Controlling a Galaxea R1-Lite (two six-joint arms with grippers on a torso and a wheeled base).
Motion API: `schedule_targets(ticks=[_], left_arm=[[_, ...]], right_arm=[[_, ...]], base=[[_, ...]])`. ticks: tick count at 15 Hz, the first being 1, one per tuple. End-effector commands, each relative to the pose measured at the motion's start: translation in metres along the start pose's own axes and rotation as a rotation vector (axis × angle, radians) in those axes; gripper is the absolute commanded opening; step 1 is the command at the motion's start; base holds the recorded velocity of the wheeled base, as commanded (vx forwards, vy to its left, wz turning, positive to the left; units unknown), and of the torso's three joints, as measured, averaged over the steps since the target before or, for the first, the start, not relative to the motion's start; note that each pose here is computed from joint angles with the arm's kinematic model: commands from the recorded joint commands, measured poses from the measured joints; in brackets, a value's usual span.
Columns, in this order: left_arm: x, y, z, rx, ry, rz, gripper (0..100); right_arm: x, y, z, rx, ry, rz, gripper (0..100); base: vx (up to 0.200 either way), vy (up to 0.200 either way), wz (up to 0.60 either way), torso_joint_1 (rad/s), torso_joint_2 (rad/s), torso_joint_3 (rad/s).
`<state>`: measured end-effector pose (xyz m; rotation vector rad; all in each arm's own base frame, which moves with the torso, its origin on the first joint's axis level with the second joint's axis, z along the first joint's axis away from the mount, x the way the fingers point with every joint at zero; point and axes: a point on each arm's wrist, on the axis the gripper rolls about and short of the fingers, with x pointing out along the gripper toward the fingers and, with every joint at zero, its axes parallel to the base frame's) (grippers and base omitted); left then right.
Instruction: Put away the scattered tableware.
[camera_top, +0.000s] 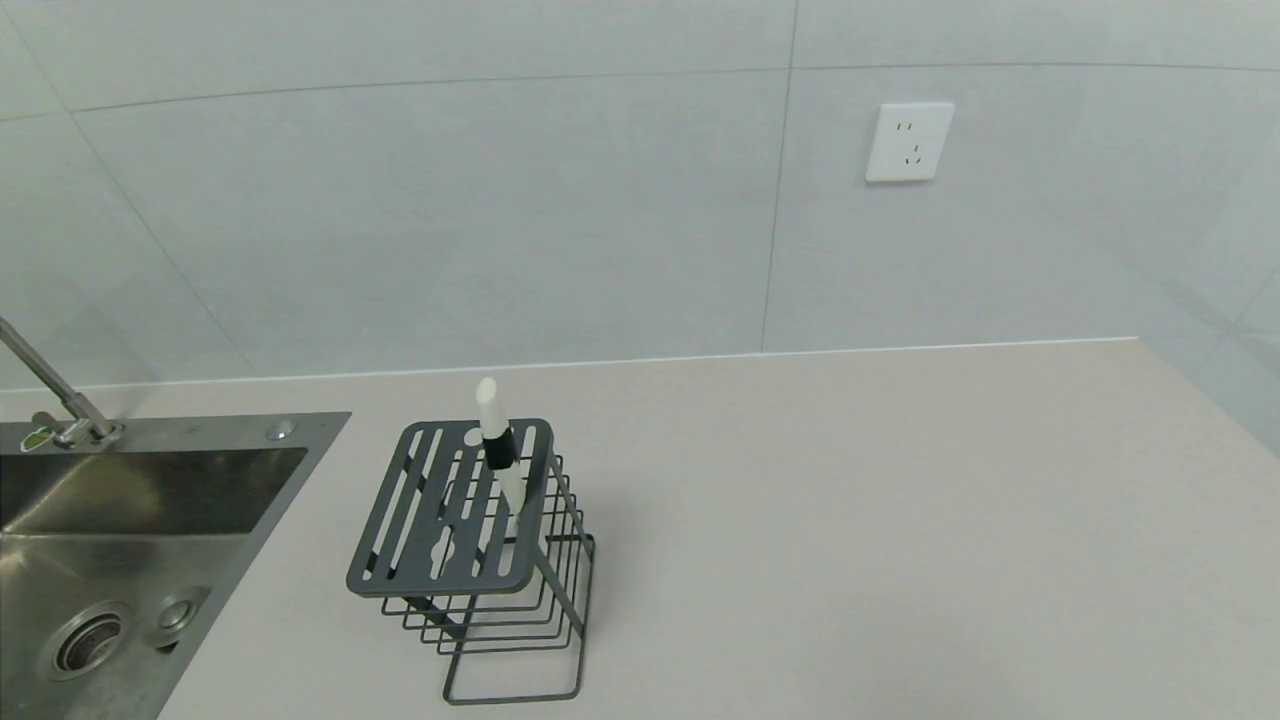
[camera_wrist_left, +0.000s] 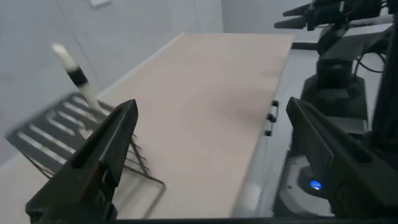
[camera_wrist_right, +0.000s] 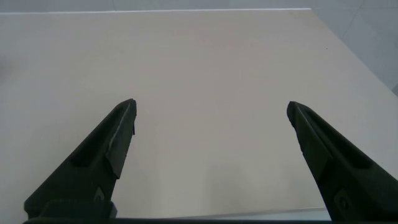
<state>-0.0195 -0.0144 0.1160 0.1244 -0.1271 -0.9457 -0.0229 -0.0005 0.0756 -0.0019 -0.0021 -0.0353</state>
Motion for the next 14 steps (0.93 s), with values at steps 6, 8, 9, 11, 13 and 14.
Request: schedule_targets(ticks=[6, 8, 9, 11, 13, 14], left_arm=[[-0.012, 0.000, -0.037, -0.003, 0.180, 0.863, 100], [-0.015, -0.001, -0.039, -0.028, 0.162, 0.902, 100], [-0.015, -0.001, -0.039, -0.044, 0.156, 0.903, 100], [-0.015, -0.001, -0.039, -0.047, 0.155, 0.911, 100], [-0.015, -0.001, -0.039, -0.042, 0.159, 0.906, 100], [-0.015, -0.001, -0.039, -0.053, 0.153, 0.910, 100]], right_arm=[[0.000, 0.000, 0.000, 0.003, 0.002, -0.001, 100], [0.000, 0.000, 0.000, 0.003, 0.002, -0.001, 100], [0.000, 0.000, 0.000, 0.003, 0.001, -0.001, 100], [0.000, 0.000, 0.000, 0.005, 0.001, -0.003, 100], [0.000, 0.000, 0.000, 0.003, 0.002, -0.001, 100], [0.000, 0.000, 0.000, 0.002, 0.002, 0.000, 100]], base=[[0.000, 0.000, 0.00, 0.000, 0.00, 0.000], [0.000, 0.000, 0.00, 0.000, 0.00, 0.000], [0.000, 0.000, 0.00, 0.000, 0.00, 0.000], [0.000, 0.000, 0.00, 0.000, 0.00, 0.000], [0.000, 0.000, 0.00, 0.000, 0.00, 0.000], [0.000, 0.000, 0.00, 0.000, 0.00, 0.000]])
